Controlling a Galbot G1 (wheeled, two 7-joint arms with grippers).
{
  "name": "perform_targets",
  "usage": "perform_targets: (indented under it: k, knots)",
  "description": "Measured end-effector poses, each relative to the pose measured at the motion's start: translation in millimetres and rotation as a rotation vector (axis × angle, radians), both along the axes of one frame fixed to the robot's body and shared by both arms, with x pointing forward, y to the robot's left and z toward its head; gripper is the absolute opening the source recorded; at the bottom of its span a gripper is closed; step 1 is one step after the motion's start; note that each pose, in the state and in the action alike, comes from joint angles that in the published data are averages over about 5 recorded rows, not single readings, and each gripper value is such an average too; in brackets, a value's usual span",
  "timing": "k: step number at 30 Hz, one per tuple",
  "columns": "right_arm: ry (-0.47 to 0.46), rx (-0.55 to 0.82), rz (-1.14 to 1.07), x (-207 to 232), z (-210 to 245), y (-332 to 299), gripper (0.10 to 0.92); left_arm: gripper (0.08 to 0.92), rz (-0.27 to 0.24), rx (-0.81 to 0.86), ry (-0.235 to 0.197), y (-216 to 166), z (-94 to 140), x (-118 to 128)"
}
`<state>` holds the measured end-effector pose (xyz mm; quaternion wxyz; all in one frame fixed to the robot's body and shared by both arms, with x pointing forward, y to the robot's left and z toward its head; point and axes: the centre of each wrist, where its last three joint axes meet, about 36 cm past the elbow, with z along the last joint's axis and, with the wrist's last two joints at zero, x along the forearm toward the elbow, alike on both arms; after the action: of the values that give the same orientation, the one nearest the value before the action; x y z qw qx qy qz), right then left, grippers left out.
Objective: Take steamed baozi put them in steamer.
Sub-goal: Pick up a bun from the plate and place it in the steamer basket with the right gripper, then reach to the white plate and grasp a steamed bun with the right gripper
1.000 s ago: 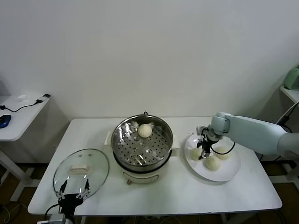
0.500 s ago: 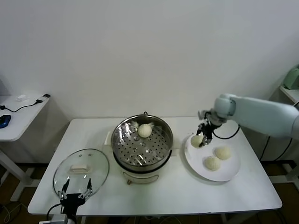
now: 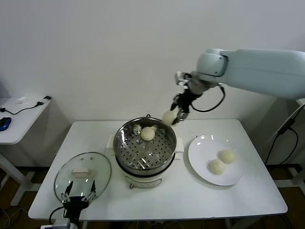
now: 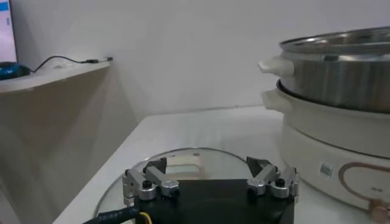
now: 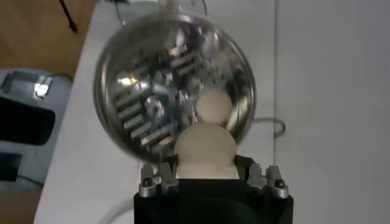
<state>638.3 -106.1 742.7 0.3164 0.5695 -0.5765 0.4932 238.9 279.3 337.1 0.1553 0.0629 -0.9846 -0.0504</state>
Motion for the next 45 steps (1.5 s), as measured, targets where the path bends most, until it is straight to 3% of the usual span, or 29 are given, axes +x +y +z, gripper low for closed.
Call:
perform_targets:
  k: [13, 29, 37, 45]
  knots:
    - [0.023, -0.057, 0.028, -3, -76, 99, 0.635, 0.823, -0.005, -0.004, -0.007, -3, 4, -1]
    - [0.026, -0.086, 0.018, 9, -147, 146, 0.641, 0.823, -0.012, -0.011, -0.010, -4, 3, 4]
    - [0.011, -0.085, 0.035, 10, -153, 149, 0.798, 0.823, -0.013, -0.012, -0.012, -5, 3, 5]
    - [-0.001, -0.079, 0.097, 19, -116, 121, 0.823, 0.823, -0.015, -0.012, -0.015, -6, 6, 2]
